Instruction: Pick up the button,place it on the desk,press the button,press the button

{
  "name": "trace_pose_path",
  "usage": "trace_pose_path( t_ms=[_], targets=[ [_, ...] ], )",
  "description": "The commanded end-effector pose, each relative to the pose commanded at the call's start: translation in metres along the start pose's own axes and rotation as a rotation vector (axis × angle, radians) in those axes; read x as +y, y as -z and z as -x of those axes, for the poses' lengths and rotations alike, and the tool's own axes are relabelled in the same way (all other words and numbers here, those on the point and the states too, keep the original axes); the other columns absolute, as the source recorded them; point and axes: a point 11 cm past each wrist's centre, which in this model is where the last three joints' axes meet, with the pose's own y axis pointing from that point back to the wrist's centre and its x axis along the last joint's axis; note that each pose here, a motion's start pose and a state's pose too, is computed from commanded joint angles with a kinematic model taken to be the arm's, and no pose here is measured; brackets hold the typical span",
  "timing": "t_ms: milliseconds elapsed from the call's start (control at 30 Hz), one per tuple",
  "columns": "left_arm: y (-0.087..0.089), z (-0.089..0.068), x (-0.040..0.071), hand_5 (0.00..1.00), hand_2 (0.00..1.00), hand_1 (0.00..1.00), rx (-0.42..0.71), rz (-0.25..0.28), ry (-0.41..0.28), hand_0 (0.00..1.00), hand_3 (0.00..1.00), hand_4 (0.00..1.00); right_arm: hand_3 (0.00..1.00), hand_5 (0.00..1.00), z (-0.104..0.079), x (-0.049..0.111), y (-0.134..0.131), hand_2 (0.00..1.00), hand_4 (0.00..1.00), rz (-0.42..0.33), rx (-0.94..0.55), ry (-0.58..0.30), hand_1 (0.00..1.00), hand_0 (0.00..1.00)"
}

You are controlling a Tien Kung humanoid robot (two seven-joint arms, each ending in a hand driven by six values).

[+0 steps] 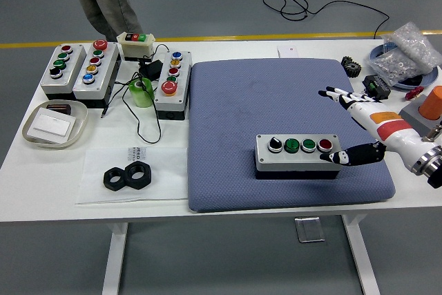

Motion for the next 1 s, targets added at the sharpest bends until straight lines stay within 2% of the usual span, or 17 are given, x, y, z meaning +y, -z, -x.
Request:
trace_pose_path(
  t_ms=[200,400,533,567,733,767,900,933,1000],
  targets=[
    [0.000,0.001,0.000,0.998,0.876,0.831,0.001,0.000,0.001,0.747,0.831,0.637,0.957,0.184,0.027,-0.016,0.006,0.944,0.939,0.013,0.074,0.073,0.911,0.992],
    [-0.001,0.001,0.000,0.998,0.876,0.831,0.003,0.002,0.001,0.747,0.831,0.636,0.926,0.175,0.037,-0.025,0.011,0.914,0.931,0.016,0.093,0.103,0.884,0.983],
    [-0.001,0.001,0.000,0.998,0.876,0.831,0.003,0.003,0.002,0.747,0.831,0.636,0.926,0.175,0.039,-0.032,0.012,0.914,0.931,0.033,0.082,0.090,0.884,0.983],
    [-0.001,0.001,0.000,0.998,0.876,0.831,0.003,0.003,0.002,0.745,0.831,0.636,0.866,0.146,0.039,-0.034,0.012,0.804,0.890,0.036,0.077,0.085,0.790,0.923],
    [-0.002,0.001,0.000,0.998,0.876,0.831,0.003,0.003,0.001,0.745,0.831,0.636,0.866,0.146,0.040,-0.037,0.013,0.804,0.890,0.042,0.069,0.081,0.790,0.923],
    [-0.002,0.001,0.000,0.998,0.876,0.831,0.003,0.003,0.001,0.745,0.831,0.636,0.822,0.143,0.041,-0.037,0.012,0.708,0.883,0.047,0.067,0.085,0.710,0.889],
    [-0.002,0.001,0.000,0.998,0.876,0.831,0.004,0.003,0.001,0.745,0.831,0.636,0.822,0.143,0.044,-0.038,0.009,0.708,0.883,0.055,0.058,0.100,0.710,0.889],
    [-0.002,0.001,0.000,0.998,0.876,0.830,0.004,0.003,0.001,0.744,0.831,0.635,0.793,0.151,0.045,-0.038,0.009,0.666,0.889,0.058,0.057,0.107,0.671,0.860],
    [-0.002,0.001,0.000,0.998,0.876,0.830,0.004,0.003,0.001,0.744,0.831,0.635,0.793,0.151,0.047,-0.039,0.009,0.666,0.889,0.059,0.056,0.113,0.671,0.860]
  ],
)
